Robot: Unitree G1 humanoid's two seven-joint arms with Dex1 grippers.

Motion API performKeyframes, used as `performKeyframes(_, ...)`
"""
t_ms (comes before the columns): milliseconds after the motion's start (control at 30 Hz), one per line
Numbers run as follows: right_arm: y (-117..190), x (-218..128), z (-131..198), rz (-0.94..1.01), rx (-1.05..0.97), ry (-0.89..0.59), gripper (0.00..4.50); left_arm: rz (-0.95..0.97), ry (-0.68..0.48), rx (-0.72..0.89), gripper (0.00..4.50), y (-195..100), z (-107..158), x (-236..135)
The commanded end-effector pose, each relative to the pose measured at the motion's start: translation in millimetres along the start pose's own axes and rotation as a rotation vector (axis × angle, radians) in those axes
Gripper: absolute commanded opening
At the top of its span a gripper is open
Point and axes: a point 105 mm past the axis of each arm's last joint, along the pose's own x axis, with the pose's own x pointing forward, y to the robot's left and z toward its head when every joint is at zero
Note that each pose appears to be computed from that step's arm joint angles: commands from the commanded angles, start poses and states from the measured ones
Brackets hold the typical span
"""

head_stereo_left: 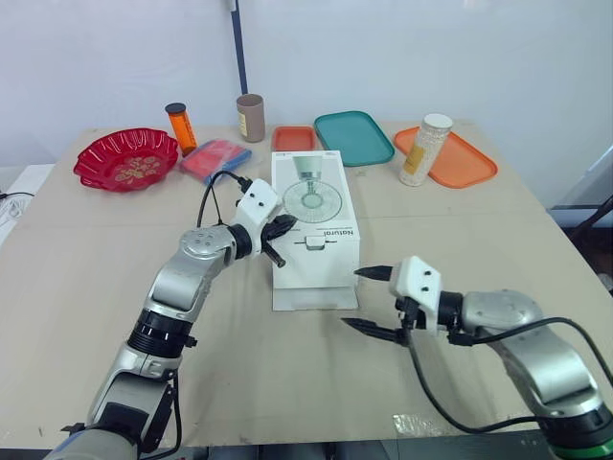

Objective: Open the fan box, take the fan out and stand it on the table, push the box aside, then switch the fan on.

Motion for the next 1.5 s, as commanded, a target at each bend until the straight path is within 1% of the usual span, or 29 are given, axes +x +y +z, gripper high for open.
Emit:
performKeyframes(33, -19, -2, 1, -0.099, 0.071, -0.021, 4.5, -0.001, -0.034, 0.027, 0.07, 0, 11, 1)
performKeyframes(167, -35, 8, -12, -0.15, 0.189, -0.022, 4.5, -0.009, -0.035, 0.028, 0.07, -1, 11, 2)
performKeyframes(333, -41, 20, -11, -0.124, 0.264, -0.057, 4.5, -0.005, -0.035, 0.032, 0.07, 0, 13, 2)
performKeyframes(500, -36, 20, -5, -0.082, 0.277, -0.074, 4.5, 0.007, -0.03, 0.034, 0.07, 3, 12, -1)
performKeyframes(767, -18, 12, 8, 0.014, 0.307, -0.098, 4.5, 0.008, -0.032, 0.026, 0.07, -2, 10, 1)
performKeyframes(967, -15, 8, 12, 0.021, 0.315, -0.104, 4.5, 0.008, -0.04, 0.022, 0.07, -3, 11, 2)
performKeyframes(1100, -14, 4, 16, 0.028, 0.318, -0.116, 4.5, 0.02, -0.069, 0.027, 0.07, 0, 21, -1)
performKeyframes(1167, -14, 1, 20, 0.036, 0.325, -0.133, 4.5, 0.034, -0.099, 0.036, 0.07, 5, 34, -8)
performKeyframes(1333, -9, -3, 30, 0.064, 0.324, -0.161, 4.5, 0.075, -0.139, 0.06, 0.07, 19, 54, -27)
performKeyframes(1500, -8, -3, 34, 0.073, 0.313, -0.168, 4.5, 0.14, -0.157, 0.065, 0.07, 36, 59, -50)
